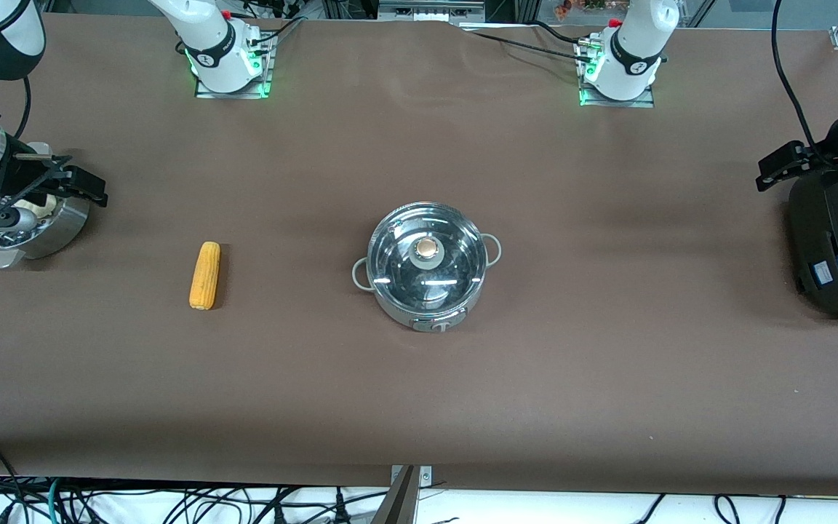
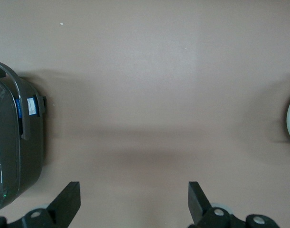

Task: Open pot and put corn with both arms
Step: 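Lower the right gripper onto the yellow corn while the left gripper reaches forward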

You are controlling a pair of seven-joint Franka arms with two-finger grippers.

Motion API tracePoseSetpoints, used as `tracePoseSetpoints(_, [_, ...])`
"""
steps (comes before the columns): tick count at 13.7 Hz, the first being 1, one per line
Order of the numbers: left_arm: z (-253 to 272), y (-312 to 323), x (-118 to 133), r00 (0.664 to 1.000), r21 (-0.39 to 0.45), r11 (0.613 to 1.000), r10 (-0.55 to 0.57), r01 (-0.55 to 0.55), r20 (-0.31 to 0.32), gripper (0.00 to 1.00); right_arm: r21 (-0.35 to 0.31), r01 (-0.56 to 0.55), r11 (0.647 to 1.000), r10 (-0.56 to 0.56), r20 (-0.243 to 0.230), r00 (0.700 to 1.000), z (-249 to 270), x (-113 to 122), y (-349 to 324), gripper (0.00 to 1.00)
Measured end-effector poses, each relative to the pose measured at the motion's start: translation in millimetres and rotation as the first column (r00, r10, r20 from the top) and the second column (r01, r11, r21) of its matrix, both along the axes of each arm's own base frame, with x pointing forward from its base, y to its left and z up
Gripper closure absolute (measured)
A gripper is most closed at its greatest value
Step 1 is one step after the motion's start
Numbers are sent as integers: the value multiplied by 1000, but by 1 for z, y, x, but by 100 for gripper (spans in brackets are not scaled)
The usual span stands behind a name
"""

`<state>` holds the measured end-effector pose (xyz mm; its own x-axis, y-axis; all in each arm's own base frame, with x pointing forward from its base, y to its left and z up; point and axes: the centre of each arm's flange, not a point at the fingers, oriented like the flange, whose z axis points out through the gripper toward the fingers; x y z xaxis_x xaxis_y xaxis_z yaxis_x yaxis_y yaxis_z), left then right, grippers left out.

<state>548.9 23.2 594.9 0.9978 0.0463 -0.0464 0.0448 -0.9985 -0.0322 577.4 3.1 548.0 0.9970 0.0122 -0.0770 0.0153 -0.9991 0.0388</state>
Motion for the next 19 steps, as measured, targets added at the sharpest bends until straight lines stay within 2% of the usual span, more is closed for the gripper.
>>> tracePoseSetpoints(3, [0, 0, 0, 1000, 0, 1000, 0, 0, 0, 0, 1, -11, 1000, 11, -19, 1000, -11, 3, 6, 0])
tracePoseSetpoints(6, [0, 0, 0, 1000, 0, 1000, 0, 0, 0, 0, 3, -15, 1000, 15, -103, 995, -62, 18, 9, 0])
tracePoseSetpoints(8, [0, 0, 0, 1000, 0, 1000, 0, 0, -1, 0, 5, -17, 1000, 17, -123, 992, -88, 28, 10, 0])
tracePoseSetpoints(12, [-1, -1, 0, 1000, 0, 1000, 4, -4, -2, 0, 11, -22, 1000, 23, -99, 995, -119, 41, 13, 0])
tracePoseSetpoints(15, [-17, -7, 6, 999, 3, 1000, -5, 5, -35, 0, 20, -26, 999, 26, -43, 999, -169, 44, 14, 0])
tracePoseSetpoints(19, [-34, -19, 0, 990, 0, 1000, -22, 22, -139, 0, 50, -7, 999, 9, -26, 1000, -251, 34, 17, 0])
